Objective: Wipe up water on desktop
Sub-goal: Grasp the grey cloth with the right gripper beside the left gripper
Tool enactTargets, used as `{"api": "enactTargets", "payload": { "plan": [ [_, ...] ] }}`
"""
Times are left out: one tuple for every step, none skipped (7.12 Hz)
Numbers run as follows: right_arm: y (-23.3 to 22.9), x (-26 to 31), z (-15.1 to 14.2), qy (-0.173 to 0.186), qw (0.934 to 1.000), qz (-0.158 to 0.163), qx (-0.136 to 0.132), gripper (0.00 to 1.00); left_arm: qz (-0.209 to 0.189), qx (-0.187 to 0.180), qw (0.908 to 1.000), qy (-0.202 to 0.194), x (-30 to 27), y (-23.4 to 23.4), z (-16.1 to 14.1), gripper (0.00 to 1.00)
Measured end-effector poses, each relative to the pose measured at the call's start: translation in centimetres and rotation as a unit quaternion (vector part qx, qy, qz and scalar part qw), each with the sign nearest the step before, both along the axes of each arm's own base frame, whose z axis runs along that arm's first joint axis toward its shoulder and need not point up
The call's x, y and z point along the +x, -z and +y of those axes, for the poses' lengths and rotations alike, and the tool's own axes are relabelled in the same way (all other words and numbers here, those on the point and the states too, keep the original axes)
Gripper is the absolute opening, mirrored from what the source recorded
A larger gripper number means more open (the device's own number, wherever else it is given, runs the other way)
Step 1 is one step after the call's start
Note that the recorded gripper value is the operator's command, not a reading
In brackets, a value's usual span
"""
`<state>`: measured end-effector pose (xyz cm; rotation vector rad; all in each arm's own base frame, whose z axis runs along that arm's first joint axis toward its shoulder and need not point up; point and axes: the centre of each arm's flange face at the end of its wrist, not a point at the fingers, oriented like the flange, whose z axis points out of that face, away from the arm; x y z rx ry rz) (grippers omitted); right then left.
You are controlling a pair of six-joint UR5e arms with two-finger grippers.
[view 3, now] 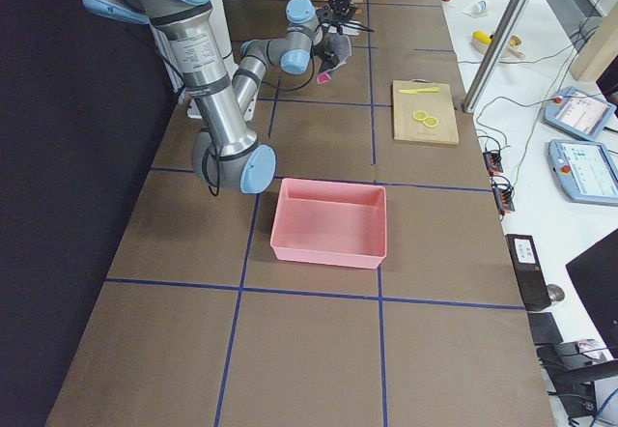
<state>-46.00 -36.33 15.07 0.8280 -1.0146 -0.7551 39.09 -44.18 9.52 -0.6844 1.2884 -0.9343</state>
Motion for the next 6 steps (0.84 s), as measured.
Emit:
{"api": "enactTargets", "payload": {
  "plan": [
    [0.0, 0.0, 0.0, -0.002, 1.0000, 0.000, 0.000, 0.99, 0.005, 0.001, 1.0000, -0.005, 0.1, 0.2, 0.7, 0.01],
    [-0.1, 0.0, -0.1, -0.002, 1.0000, 0.001, 0.000, 0.99, 0.009, 0.000, 0.9999, -0.009, 0.1, 0.4, 1.3, 0.01],
    [-0.2, 0.0, -0.1, -0.003, 1.0000, 0.001, -0.001, 0.83, 0.012, 0.001, 0.9999, -0.011, 0.0, 0.6, 1.6, 0.01],
    [-0.3, 0.0, -0.1, -0.005, 1.0000, 0.001, -0.002, 0.32, 0.015, 0.002, 0.9998, -0.012, -0.1, 0.8, 1.9, 0.01],
    [-0.2, 0.1, -0.1, -0.009, 0.9999, -0.001, -0.008, 0.02, 0.017, 0.003, 0.9998, -0.013, -0.3, 0.9, 2.1, 0.01],
    [-0.2, 0.2, -0.1, -0.016, 0.9994, -0.008, -0.028, 0.00, 0.019, 0.004, 0.9997, -0.013, -0.4, 1.0, 2.2, 0.01]
  ]
}}
